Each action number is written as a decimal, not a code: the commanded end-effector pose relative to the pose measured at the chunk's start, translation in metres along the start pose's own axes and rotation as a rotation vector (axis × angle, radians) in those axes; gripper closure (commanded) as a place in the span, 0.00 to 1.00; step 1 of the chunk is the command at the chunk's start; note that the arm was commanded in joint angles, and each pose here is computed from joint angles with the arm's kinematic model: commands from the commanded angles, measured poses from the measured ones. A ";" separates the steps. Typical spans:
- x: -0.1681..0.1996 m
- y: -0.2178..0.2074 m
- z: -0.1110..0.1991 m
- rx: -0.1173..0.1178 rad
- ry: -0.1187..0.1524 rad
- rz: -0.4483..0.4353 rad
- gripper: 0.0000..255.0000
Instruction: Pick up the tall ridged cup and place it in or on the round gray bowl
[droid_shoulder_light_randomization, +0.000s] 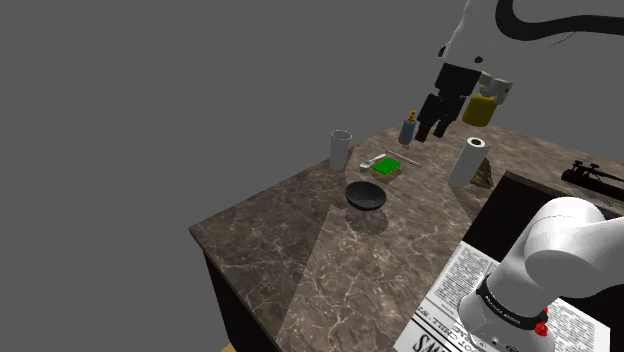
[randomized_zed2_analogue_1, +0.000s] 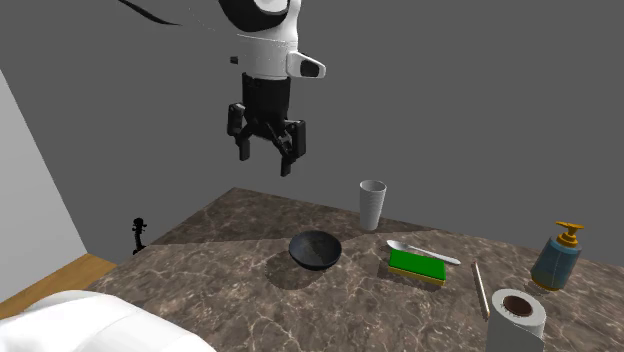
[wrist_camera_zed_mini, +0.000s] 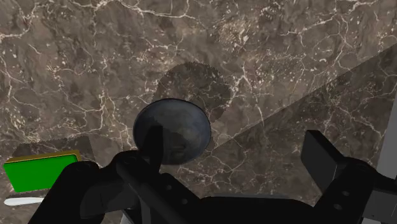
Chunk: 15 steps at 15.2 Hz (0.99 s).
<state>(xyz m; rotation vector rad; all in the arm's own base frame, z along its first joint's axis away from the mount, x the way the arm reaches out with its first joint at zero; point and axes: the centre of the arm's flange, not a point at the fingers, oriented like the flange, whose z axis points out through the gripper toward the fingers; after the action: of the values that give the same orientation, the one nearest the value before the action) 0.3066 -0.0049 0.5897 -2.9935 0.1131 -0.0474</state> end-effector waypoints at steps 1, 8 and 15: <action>0.000 0.000 0.000 0.000 0.000 0.000 0.00; 0.083 -0.005 0.039 -0.049 0.007 0.098 0.00; 0.167 0.001 0.077 -0.098 0.014 0.197 0.00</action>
<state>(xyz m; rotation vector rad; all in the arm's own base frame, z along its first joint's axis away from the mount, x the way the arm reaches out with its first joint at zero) 0.4611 -0.0081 0.5220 -3.0592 0.3987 -0.0414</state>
